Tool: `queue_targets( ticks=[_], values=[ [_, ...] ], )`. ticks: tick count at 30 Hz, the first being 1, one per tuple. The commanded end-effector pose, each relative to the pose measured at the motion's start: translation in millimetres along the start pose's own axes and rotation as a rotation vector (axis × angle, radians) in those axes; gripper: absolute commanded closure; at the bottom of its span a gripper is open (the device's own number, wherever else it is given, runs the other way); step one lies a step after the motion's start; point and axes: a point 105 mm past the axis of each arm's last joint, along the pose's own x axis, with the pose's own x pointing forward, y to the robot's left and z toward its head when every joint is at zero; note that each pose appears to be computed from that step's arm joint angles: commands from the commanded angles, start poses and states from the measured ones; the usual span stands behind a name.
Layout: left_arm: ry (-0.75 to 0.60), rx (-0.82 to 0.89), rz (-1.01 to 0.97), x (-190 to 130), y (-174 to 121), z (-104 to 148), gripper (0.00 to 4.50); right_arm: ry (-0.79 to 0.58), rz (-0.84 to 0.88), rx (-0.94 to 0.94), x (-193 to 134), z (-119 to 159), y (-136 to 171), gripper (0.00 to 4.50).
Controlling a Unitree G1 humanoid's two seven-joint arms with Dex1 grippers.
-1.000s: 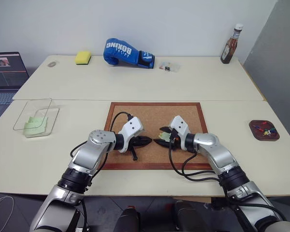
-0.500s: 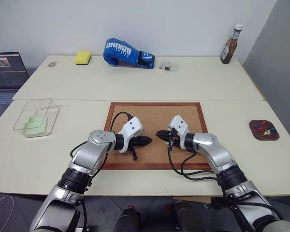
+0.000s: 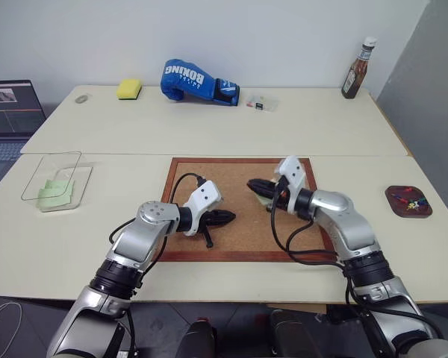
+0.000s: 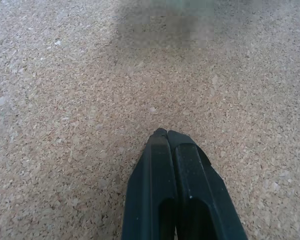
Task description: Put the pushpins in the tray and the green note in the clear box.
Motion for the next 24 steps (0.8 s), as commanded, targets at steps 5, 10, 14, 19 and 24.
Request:
queue_targets(
  ticks=[5,10,14,19,24],
  values=[
    [-0.093,-0.169,-0.026,3,-8,0,4.5,-0.061,-0.087,-0.023,-8,26,-17,4.43],
    [-0.374,-0.376,-0.085,-21,-6,51,3.47,-0.07,-0.13,-0.041,-9,32,-23,4.5],
    [-0.47,-0.517,-0.105,-31,-5,59,2.79,-0.07,-0.137,-0.062,-10,35,-23,4.5],
    [-0.553,-0.623,-0.114,-30,-3,66,1.91,-0.049,-0.108,-0.125,-9,34,-16,4.5],
    [-0.557,-0.677,-0.101,-17,-5,65,1.0,-0.05,-0.076,-0.163,-6,36,-6,4.5]
  ],
)
